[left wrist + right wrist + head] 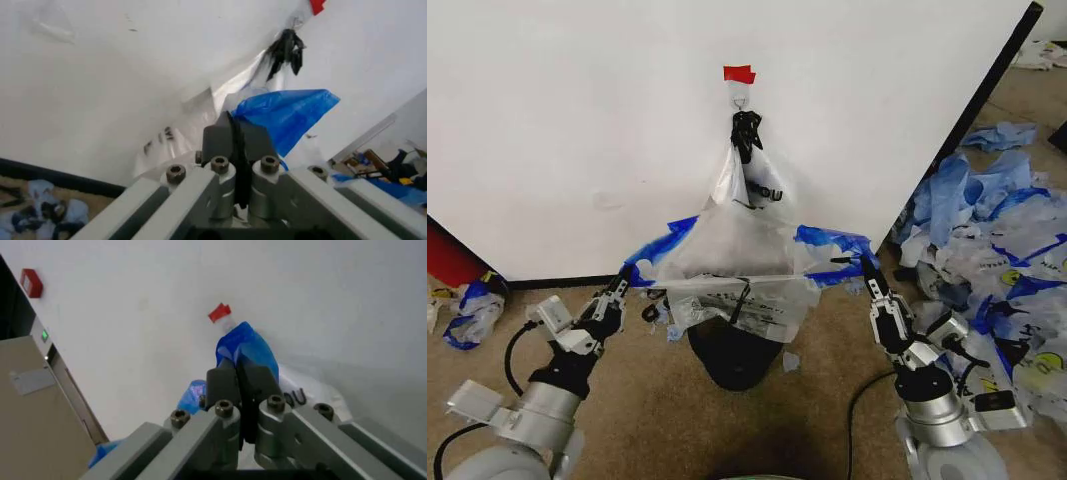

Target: Pick up the garbage bag from the wall and place it over the trash bin.

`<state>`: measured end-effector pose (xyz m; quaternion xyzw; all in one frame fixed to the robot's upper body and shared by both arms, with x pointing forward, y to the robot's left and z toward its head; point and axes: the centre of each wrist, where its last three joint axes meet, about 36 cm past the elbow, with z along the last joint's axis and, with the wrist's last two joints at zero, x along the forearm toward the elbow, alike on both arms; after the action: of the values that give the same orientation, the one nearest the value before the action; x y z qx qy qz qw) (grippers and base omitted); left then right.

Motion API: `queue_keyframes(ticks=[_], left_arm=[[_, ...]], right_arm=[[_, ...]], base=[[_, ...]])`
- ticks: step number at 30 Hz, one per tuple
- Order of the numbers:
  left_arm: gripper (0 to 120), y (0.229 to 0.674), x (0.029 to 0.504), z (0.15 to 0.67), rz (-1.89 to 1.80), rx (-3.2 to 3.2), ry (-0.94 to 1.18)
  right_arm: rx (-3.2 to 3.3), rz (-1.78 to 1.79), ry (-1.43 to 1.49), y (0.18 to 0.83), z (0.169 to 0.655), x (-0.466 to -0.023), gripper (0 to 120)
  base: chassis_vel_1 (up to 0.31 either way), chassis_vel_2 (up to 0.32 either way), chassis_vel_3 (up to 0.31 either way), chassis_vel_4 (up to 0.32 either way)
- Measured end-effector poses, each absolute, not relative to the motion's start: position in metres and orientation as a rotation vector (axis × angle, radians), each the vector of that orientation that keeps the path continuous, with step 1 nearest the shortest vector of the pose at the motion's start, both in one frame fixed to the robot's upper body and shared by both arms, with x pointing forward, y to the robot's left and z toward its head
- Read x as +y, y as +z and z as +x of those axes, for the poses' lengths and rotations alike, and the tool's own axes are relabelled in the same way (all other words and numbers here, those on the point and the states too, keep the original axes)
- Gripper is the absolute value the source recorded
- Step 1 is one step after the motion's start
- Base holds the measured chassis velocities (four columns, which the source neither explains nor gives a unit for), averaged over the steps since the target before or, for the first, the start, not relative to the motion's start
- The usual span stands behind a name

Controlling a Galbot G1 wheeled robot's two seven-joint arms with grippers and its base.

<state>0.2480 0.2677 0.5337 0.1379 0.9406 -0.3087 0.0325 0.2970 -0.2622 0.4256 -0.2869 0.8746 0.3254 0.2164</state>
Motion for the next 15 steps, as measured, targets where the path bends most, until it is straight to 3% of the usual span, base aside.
queue_keyframes(ticks=[15], left_arm=[[0, 0.53, 0.241, 0.252, 0.511, 2.847, -1.058]], right_arm=[[2.447, -0.723, 0.823, 0.412, 0.318, -0.286, 0]], base=[[0.0, 0.0, 0.0, 0.0]])
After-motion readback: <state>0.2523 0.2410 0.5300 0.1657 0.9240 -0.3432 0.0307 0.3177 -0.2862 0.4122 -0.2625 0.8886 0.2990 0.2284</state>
